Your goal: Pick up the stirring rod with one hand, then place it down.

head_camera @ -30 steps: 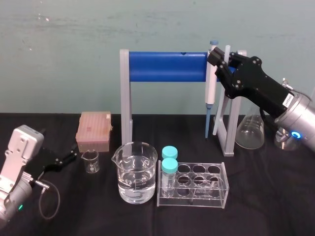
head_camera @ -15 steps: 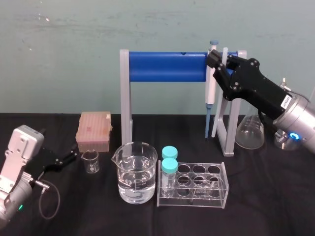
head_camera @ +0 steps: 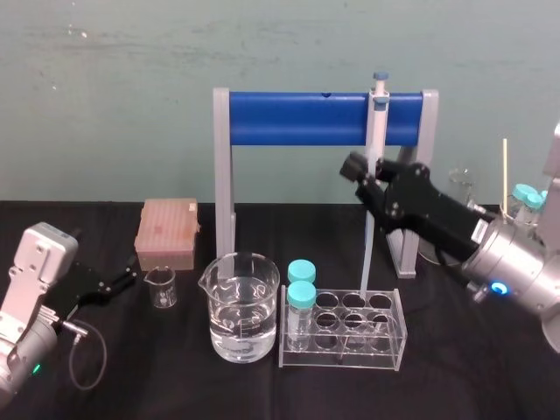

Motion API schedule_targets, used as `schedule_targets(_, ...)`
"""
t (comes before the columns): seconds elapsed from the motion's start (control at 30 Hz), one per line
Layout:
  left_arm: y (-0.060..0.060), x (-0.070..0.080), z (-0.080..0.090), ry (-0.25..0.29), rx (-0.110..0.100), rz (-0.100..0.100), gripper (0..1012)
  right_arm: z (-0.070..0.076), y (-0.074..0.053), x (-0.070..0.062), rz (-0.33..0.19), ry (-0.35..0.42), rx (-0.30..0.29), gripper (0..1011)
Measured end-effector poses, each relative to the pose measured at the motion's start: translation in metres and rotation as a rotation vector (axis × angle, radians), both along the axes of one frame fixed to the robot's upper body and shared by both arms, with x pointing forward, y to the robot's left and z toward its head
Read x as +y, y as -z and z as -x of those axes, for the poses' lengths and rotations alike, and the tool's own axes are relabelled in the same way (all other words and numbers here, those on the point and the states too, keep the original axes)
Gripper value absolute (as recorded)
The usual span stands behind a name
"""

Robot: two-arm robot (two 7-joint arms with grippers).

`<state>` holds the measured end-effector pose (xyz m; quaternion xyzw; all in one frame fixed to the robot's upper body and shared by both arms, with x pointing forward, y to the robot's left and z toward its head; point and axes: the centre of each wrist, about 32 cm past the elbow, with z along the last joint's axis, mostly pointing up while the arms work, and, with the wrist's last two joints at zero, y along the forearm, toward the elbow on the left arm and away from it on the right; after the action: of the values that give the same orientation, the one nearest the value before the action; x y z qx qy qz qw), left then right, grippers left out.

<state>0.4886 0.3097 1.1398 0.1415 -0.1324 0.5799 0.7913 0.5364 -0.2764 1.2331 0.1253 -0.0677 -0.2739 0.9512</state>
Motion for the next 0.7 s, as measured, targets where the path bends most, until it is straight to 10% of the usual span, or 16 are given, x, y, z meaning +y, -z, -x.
schedule_targets(0.7, 0.0, 0.0, 0.0, 0.0, 0.0, 0.0, 1000, -0.012, 0.051, 0.004, 0.043, 0.018, 0.094, 64)
